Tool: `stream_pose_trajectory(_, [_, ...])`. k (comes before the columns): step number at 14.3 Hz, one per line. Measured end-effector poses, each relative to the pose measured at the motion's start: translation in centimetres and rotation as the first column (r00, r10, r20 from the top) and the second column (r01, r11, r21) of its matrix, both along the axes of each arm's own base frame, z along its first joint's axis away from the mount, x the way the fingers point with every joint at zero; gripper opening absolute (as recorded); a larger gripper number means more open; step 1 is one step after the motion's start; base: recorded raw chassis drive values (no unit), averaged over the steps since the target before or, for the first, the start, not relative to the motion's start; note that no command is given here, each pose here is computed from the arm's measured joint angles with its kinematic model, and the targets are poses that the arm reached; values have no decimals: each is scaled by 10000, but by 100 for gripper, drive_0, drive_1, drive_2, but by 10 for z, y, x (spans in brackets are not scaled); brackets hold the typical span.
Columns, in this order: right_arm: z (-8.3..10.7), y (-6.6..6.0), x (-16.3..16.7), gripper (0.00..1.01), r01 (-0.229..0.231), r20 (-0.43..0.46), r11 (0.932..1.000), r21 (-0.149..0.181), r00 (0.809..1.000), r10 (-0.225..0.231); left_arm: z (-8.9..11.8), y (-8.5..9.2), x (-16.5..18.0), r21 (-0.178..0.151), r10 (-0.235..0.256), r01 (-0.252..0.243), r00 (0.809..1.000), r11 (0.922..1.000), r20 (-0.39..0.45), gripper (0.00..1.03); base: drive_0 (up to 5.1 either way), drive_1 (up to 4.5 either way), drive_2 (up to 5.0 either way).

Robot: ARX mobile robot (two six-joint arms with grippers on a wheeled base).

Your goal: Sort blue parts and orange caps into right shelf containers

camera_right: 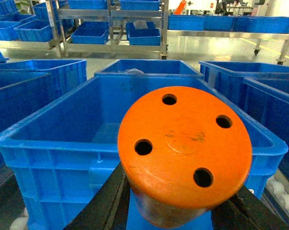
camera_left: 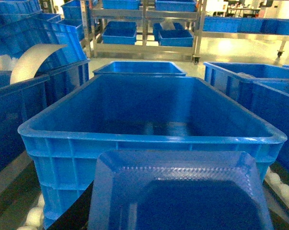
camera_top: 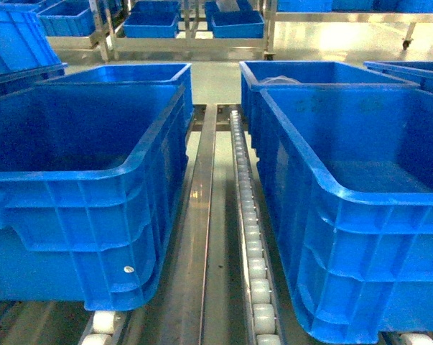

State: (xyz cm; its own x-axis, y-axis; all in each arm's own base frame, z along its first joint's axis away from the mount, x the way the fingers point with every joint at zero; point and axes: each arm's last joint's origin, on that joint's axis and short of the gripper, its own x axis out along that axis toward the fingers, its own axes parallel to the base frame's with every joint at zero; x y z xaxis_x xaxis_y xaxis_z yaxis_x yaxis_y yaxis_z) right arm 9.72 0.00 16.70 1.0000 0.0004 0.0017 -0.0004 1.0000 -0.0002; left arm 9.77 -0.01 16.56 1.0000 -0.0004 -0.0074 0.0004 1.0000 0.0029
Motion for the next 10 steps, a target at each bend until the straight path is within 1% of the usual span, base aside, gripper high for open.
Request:
stream_pose_trajectory(7, [0, 0, 0, 41, 0, 0, 10000, 0, 10000, 0, 0, 0, 0, 4, 0, 0, 10000, 10000, 0, 43, 0, 0, 0])
stream_pose_trajectory(8, [1, 0, 0, 41, -30, 103, 10000, -8, 9999, 31, 0, 0, 0, 4, 4, -4, 10000, 10000, 0, 43, 0, 0, 0])
stream_pose_trajectory(9, [8, 2, -1, 41, -301, 849, 9994, -187, 9959, 316, 4, -1, 0, -149, -148, 155, 9987, 9998, 484, 43, 0, 0, 0])
stream_pose_trajectory(10, [13, 5, -1, 41, -674, 1395, 9974, -258, 9877, 704, 12, -3, 0, -292, -331, 371, 9912, 9989, 1278, 43, 0, 0, 0])
